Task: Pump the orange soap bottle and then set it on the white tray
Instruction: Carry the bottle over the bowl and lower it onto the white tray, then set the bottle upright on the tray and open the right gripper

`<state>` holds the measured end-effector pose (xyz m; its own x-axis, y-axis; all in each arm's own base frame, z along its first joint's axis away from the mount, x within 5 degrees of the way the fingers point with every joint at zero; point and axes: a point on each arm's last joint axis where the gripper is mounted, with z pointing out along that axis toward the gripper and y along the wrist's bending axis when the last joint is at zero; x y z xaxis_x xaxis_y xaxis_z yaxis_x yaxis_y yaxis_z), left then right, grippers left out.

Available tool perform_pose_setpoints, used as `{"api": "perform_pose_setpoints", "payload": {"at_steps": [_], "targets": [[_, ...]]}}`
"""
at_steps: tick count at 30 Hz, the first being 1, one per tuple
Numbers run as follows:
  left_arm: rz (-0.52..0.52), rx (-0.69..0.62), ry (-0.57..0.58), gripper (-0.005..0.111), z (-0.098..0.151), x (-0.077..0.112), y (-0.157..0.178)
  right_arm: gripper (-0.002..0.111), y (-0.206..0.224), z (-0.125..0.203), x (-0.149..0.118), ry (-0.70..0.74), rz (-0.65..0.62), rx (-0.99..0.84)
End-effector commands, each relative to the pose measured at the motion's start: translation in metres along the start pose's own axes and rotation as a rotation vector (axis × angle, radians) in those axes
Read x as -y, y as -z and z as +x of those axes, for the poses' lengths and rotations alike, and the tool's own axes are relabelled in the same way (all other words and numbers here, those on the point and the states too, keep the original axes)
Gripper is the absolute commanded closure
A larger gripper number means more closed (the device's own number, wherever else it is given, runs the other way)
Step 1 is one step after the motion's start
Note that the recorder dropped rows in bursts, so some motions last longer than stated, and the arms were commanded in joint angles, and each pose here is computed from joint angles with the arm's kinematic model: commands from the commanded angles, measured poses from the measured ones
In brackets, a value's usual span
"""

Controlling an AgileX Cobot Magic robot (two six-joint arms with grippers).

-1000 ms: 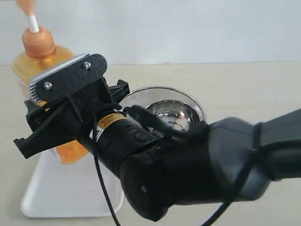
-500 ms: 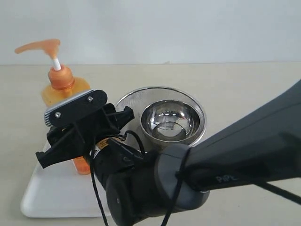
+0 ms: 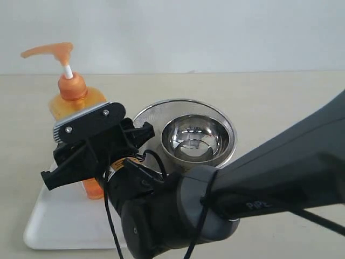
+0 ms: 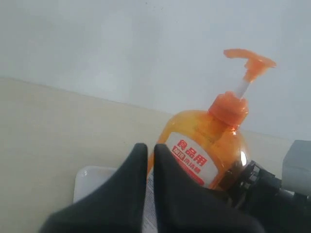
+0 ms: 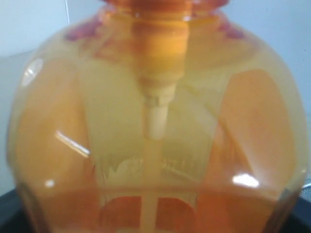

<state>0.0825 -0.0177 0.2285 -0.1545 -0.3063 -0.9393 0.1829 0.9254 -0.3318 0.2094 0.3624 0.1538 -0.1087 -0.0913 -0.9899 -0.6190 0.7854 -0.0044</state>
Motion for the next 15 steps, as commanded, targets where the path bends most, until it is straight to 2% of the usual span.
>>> {"api": "perform_pose_setpoints", "payload": {"at_steps": [1,7,15], "targets": [[0.006,-0.003,0.01,0.102,0.0011,0.0002,0.0005,0.02,0.0002,-0.0184,0.0008,-0.032,0.022,0.107],[0.006,-0.003,0.01,0.102,0.0011,0.0002,0.0005,0.027,0.0001,-0.0166,0.0031,-0.063,0.046,0.088],[0.006,-0.003,0.01,0.102,0.0011,0.0002,0.0005,0.027,0.0018,-0.0236,0.0039,-0.07,0.049,0.111]]}}
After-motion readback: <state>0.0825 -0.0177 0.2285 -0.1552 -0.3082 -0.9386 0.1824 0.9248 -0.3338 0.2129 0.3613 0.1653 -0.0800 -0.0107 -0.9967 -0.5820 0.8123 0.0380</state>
